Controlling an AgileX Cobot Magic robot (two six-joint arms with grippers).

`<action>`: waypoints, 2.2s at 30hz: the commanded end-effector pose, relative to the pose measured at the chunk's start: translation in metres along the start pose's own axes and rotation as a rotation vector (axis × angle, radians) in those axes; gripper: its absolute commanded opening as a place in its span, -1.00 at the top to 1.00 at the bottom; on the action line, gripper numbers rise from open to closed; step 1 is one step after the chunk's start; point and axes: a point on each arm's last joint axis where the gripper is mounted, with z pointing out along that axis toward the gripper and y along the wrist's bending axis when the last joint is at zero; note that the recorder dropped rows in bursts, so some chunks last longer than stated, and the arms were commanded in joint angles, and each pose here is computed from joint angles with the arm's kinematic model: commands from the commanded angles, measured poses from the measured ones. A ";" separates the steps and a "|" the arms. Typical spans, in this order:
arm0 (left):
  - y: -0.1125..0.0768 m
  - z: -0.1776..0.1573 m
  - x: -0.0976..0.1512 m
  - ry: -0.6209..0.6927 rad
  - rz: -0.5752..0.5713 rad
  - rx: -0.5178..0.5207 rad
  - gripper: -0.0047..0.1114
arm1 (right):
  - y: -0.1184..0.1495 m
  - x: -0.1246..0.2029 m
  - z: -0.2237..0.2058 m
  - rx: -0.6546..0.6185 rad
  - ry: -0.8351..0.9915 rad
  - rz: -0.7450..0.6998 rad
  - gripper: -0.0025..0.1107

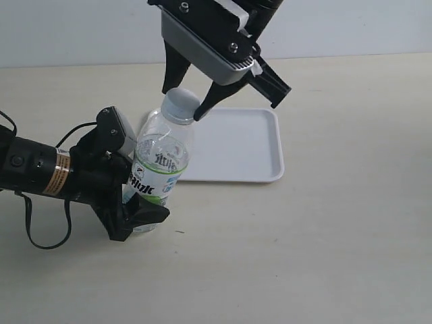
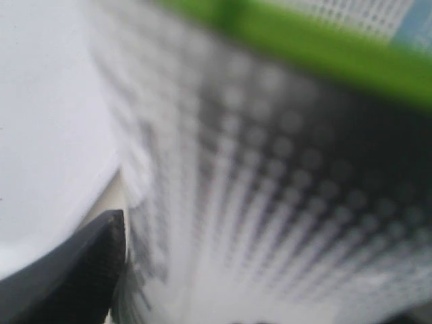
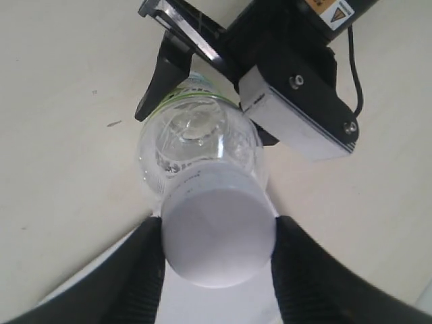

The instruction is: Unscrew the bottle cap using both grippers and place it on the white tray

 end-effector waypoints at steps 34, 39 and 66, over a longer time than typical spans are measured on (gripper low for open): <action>0.002 -0.002 -0.005 -0.020 -0.049 -0.029 0.92 | -0.003 -0.001 -0.011 0.092 0.000 1.778 -0.54; 0.002 -0.002 -0.005 -0.020 -0.049 -0.029 0.92 | -0.002 -0.002 -0.010 0.071 -0.002 1.783 -0.52; 0.002 -0.002 -0.005 -0.021 -0.049 -0.027 0.92 | -0.001 -0.002 -0.004 0.024 0.000 1.785 -0.07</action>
